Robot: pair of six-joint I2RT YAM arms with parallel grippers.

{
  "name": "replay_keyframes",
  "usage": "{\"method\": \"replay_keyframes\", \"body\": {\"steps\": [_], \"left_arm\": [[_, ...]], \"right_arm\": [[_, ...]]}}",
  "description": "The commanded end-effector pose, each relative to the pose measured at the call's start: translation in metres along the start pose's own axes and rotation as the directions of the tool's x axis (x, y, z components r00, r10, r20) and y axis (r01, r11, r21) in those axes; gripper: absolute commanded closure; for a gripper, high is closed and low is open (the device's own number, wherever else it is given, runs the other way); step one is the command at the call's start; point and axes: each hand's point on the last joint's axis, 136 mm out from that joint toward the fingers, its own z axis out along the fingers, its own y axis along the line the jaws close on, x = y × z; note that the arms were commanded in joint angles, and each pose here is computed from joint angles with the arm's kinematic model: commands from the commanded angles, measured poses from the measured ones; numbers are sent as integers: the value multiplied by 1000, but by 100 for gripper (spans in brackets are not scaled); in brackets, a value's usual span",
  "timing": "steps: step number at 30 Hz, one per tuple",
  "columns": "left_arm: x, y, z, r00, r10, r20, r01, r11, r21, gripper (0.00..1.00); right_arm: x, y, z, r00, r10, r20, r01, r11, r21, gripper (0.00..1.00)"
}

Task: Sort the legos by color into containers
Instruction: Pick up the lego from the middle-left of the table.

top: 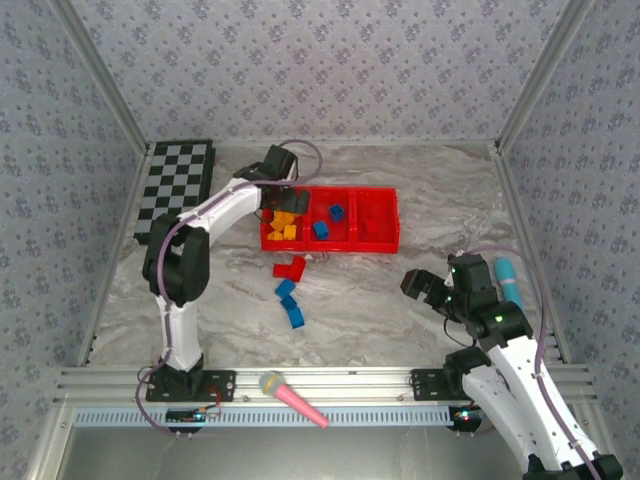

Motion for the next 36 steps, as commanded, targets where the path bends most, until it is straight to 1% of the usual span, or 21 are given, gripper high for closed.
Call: {"method": "replay_keyframes", "body": {"steps": [1, 2, 6, 8, 12, 15, 17, 19, 22, 25, 30, 36], "left_arm": [[-8, -6, -34, 996, -66, 65, 60, 995, 84, 0], [-2, -5, -39, 994, -84, 65, 78, 993, 92, 0], [37, 3, -62, 985, -171, 29, 168, 982, 83, 0], [66, 5, -71, 979, -203, -5, 203, 978, 52, 0], [136, 6, -91, 956, -283, -72, 280, 959, -51, 0], [191, 8, -99, 904, -418, -94, 403, 904, -145, 0], [220, 2, -101, 866, -492, -89, 477, 866, -152, 0], [238, -3, -104, 841, -536, -70, 522, 839, -153, 0], [247, -12, -112, 813, -582, -24, 574, 808, -133, 3], [251, -27, -118, 800, -601, -8, 595, 794, -123, 6], [260, -54, -114, 784, -621, -22, 615, 781, -112, 9], [267, -83, -97, 776, -626, -71, 619, 779, -101, 11]], "right_arm": [[0, 1, 0, 1000, -15, 1, 15, 1000, -12, 0], [0, 1, 0, 1000, -15, 2, 15, 1000, -12, 0], [-4, 9, -1, 999, -35, 4, 35, 999, -36, 0], [-3, 13, 1, 999, -36, -19, 35, 998, -50, 0], [-1, 20, 5, 997, -49, -55, 46, 997, -61, 0], [0, 26, 12, 997, -49, -63, 44, 997, -71, 0], [2, 30, 17, 996, -58, -71, 52, 996, -78, 0], [5, 33, 21, 995, -67, -80, 61, 995, -74, 0], [12, 37, 24, 991, -92, -99, 85, 994, -71, 0], [16, 37, 25, 988, -110, -106, 104, 993, -56, 0], [18, 35, 21, 989, -117, -95, 114, 993, -43, 0], [21, 29, 15, 991, -109, -84, 106, 994, -35, 0]]}}
